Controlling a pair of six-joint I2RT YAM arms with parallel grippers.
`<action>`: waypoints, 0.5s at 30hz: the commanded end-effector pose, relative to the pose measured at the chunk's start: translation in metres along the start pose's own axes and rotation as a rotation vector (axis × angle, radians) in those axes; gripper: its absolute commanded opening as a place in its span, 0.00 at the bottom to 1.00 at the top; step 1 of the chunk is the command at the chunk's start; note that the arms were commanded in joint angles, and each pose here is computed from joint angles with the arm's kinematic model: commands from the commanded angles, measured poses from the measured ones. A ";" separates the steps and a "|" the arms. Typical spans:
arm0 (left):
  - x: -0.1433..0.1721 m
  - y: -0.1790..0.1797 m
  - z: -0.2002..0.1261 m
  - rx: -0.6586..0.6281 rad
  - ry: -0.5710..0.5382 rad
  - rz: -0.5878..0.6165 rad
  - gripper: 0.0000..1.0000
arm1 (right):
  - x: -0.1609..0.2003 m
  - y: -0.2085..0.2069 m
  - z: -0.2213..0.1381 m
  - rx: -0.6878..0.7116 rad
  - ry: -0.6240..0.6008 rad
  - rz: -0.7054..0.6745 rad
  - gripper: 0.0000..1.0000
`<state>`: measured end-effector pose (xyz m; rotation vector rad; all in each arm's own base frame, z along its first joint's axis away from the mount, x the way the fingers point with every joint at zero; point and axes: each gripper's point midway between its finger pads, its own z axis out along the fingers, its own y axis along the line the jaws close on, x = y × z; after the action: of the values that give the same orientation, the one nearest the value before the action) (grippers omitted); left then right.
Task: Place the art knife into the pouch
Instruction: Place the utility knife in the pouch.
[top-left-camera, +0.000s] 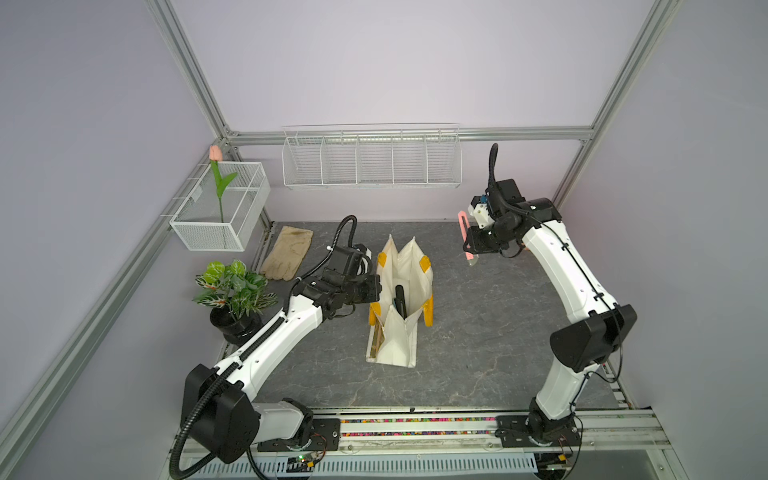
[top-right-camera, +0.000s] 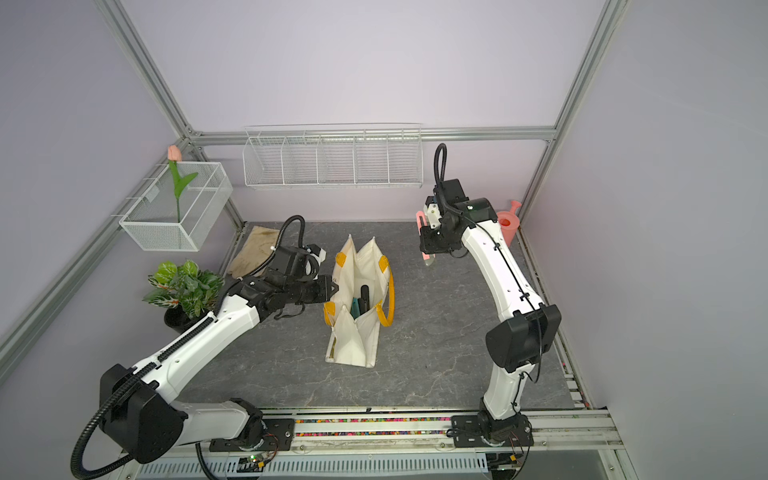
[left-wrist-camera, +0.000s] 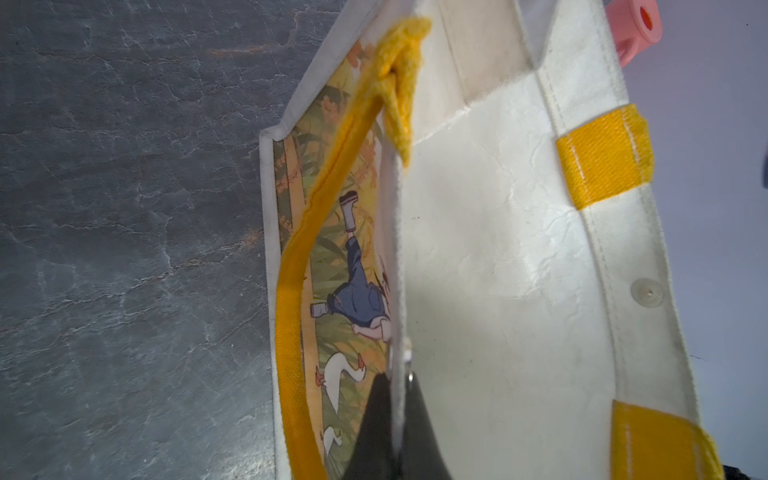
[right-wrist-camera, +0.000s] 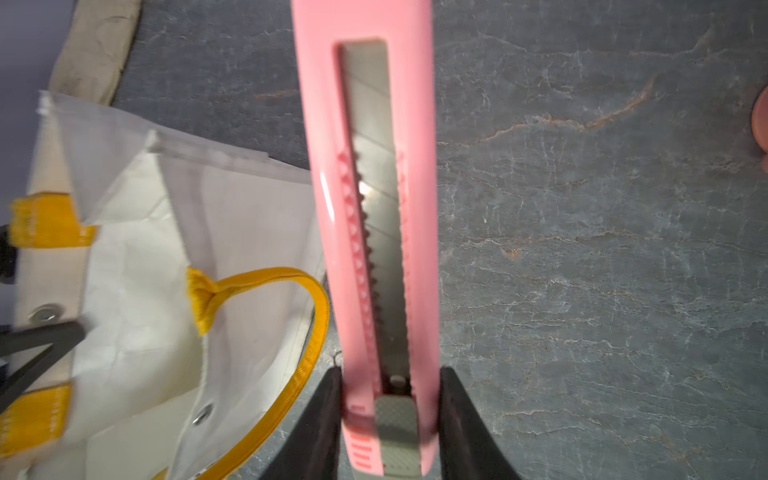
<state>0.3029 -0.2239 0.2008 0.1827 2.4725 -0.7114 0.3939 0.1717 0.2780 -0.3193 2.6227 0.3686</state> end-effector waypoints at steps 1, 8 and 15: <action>0.006 0.002 -0.003 -0.008 0.028 -0.011 0.00 | 0.005 0.037 -0.011 -0.068 0.007 -0.043 0.07; 0.005 0.001 -0.009 -0.008 0.016 -0.010 0.00 | 0.008 0.110 -0.021 -0.154 -0.024 -0.163 0.07; -0.001 -0.006 -0.019 0.011 -0.004 -0.004 0.00 | 0.029 0.156 0.011 -0.205 0.036 -0.215 0.07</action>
<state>0.2980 -0.2213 0.2049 0.1830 2.4736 -0.7122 0.3292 0.2995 0.3054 -0.6696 2.5200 0.5426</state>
